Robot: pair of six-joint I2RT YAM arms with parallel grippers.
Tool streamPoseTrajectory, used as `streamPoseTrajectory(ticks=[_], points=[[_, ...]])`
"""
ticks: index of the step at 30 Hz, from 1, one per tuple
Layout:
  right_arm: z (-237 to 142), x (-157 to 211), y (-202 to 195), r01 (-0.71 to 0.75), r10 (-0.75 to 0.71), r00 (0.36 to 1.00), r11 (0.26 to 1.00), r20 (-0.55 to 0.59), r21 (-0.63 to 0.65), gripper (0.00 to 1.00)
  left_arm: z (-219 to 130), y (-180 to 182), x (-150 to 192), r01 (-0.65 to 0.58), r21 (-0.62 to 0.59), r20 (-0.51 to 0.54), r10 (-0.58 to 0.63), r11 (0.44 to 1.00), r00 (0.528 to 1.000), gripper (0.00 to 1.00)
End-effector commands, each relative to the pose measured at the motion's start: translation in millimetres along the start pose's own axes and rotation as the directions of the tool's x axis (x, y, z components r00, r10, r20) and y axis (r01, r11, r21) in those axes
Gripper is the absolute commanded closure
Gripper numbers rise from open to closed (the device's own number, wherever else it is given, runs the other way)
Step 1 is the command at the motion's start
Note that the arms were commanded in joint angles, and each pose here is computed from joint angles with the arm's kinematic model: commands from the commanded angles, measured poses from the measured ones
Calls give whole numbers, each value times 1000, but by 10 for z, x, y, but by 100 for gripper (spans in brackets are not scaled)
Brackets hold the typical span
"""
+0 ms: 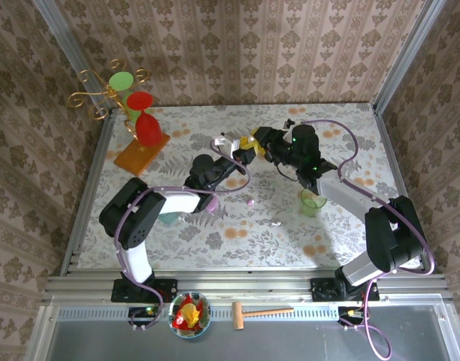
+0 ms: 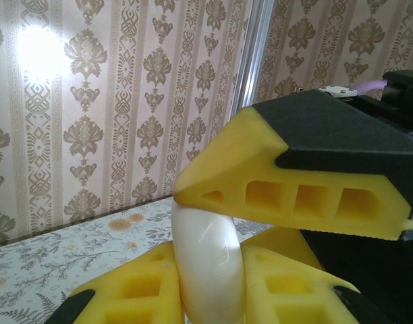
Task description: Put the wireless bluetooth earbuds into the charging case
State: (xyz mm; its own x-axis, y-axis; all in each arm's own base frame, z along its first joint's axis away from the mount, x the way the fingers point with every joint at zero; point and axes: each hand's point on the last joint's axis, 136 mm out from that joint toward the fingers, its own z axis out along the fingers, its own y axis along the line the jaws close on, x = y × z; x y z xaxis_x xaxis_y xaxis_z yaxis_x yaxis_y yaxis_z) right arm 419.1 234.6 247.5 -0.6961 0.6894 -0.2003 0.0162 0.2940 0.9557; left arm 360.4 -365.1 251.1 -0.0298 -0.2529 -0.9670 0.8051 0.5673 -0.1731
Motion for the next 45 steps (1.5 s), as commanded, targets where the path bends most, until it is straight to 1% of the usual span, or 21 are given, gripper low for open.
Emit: streamPoseTrajectory(ticks=[1,3,7,9,11,13,14,15,16,17,18,19,22,24,29,31,34,37,38,41,45], points=[[-133,15,209,44,-44,999,997,1,-57,47,-51,24,-201,-19,4,52,19,1000,998,81],[-187,-2,244,101,-100,995,993,14,-55,37,-121,43,-234,-22,15,47,22,1000,999,82],[-308,-3,336,253,-253,967,965,10,-73,29,-328,63,-277,-25,78,16,24,997,1000,82],[-483,43,535,410,-411,911,905,14,-108,27,-454,34,-298,-34,139,-8,36,990,999,82],[-575,140,586,588,-594,805,800,-16,-116,26,-588,-34,-313,-44,221,-41,54,974,998,82],[-664,308,576,732,-747,660,663,-77,-157,28,-751,-151,-353,-54,323,-71,80,945,994,83],[-717,428,533,784,-808,576,589,-123,-198,35,-817,-190,-395,-55,356,-76,87,933,993,84],[-779,552,498,819,-858,489,514,-160,-253,38,-888,-225,-430,-55,388,-81,94,920,992,84],[-847,678,454,835,-890,411,454,-198,-310,38,-955,-262,-478,-57,416,-81,99,908,992,84],[-905,754,423,843,-907,356,415,-224,-340,38,-1010,-330,-509,-55,453,-83,104,890,991,84],[-952,800,396,853,-920,307,379,-243,-358,38,-1059,-414,-550,-51,492,-86,106,869,991,84],[-988,828,391,860,-930,273,350,-246,-372,38,-1117,-379,-600,-51,502,-89,110,863,990,84],[-1055,950,430,857,-959,186,264,-212,-443,40,-1220,-531,-653,-54,569,-101,135,821,986,82],[-1055,1035,449,852,-973,135,212,-189,-479,44,-1239,-542,-643,-59,561,-116,150,825,982,82],[-963,1224,640,816,-987,82,146,-138,-560,46,-1309,-645,-594,-55,594,-162,186,803,969,83],[-920,1321,696,798,-992,41,105,-121,-594,47,-1319,-666,-609,-56,604,-160,190,795,969,85],[-858,1381,758,777,-994,23,83,-104,-624,50,-1324,-812,-628,-45,642,-151,183,765,971,85],[-851,1399,819,765,-996,7,61,-87,-641,59,-1345,-878,-659,-38,666,-144,178,745,973,86],[-781,1409,749,756,-994,8,76,-107,-650,60,-1345,-889,-676,-40,669,-140,178,742,974,87],[-766,1440,715,736,-993,2,82,-119,-672,63,-1357,-923,-702,-36,680,-134,172,732,976,88],[-731,1435,639,738,-990,-13,84,-138,-669,61,-1364,-942,-734,-42,689,-123,174,723,977,89]])
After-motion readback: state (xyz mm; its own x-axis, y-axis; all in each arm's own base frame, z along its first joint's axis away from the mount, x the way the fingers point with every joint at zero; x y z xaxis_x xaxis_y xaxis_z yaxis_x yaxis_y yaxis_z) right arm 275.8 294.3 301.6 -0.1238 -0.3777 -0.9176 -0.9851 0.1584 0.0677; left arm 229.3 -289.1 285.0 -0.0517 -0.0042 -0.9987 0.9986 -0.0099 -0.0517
